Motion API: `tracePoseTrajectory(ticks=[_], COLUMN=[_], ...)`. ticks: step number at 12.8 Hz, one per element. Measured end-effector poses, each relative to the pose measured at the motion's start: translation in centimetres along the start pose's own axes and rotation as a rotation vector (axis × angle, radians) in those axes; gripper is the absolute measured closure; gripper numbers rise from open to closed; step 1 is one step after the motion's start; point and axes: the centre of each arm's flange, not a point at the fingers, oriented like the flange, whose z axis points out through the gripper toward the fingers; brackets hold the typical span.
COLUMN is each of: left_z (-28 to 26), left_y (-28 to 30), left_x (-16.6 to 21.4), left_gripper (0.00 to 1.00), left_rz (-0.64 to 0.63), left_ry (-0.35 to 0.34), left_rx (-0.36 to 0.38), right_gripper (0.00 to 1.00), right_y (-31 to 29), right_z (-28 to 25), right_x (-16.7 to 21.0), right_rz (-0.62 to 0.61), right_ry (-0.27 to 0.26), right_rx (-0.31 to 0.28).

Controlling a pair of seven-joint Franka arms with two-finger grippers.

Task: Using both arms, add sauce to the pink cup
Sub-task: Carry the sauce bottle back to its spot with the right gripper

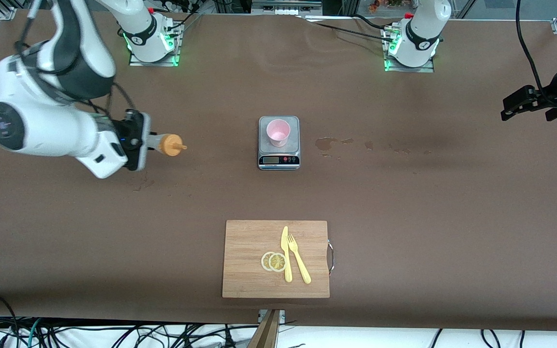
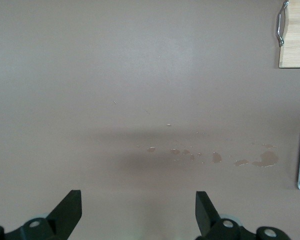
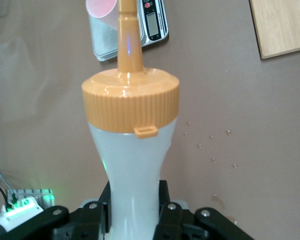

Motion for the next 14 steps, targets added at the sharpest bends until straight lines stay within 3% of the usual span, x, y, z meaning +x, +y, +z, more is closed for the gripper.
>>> tracePoseTrajectory(ticks=[5, 9, 14], left_z=[0.0, 0.0, 0.1], left_y=[0.1, 0.1, 0.1], left_x=[0.0, 0.0, 0.0], left_gripper=[0.00, 0.00, 0.00], left_rz=[0.001, 0.001, 0.002], left_ry=[0.000, -0.001, -0.002], left_rx=[0.000, 0.000, 0.000], right_gripper=[0.63, 0.63, 0.63], right_y=[3.2, 6.2, 9.3], right_z=[1.9, 7.5, 16.6], right_x=[-13.3, -21.2, -26.3], right_rz=[-0.214, -0.356, -0.460], right_ry=[0.283, 0.516, 0.702], right_rx=[0.036, 0.030, 0.028])
